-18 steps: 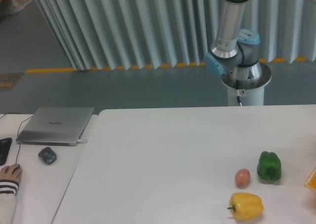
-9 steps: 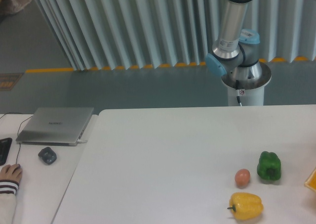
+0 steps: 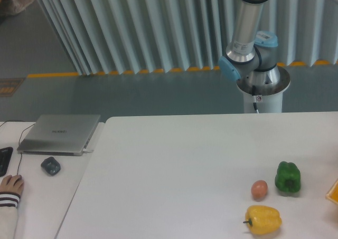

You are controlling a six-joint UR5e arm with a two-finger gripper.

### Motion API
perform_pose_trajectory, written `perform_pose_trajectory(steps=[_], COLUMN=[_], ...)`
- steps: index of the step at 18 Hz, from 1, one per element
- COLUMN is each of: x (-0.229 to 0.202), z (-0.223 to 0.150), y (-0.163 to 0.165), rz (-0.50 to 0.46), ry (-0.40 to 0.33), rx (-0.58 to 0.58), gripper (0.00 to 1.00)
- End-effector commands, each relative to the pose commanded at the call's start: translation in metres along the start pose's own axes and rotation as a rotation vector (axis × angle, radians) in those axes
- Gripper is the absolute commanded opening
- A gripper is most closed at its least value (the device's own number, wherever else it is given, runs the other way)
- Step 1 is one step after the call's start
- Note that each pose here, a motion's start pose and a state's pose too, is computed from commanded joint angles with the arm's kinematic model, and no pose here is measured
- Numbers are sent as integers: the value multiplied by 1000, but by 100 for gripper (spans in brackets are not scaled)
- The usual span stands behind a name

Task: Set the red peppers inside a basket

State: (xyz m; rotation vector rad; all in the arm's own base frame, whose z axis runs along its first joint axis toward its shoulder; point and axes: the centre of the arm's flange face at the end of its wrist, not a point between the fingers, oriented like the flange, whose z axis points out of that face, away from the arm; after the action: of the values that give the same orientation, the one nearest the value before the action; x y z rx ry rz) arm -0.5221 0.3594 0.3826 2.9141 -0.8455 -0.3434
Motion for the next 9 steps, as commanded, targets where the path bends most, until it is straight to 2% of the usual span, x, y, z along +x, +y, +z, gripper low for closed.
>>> perform_pose_trajectory(steps=[5,9], x=[2,5], z=[-4,-12], y=[-28,-62], rz=[5,-17], ry=[-4,-15], rx=[11,97], gripper=[100,100])
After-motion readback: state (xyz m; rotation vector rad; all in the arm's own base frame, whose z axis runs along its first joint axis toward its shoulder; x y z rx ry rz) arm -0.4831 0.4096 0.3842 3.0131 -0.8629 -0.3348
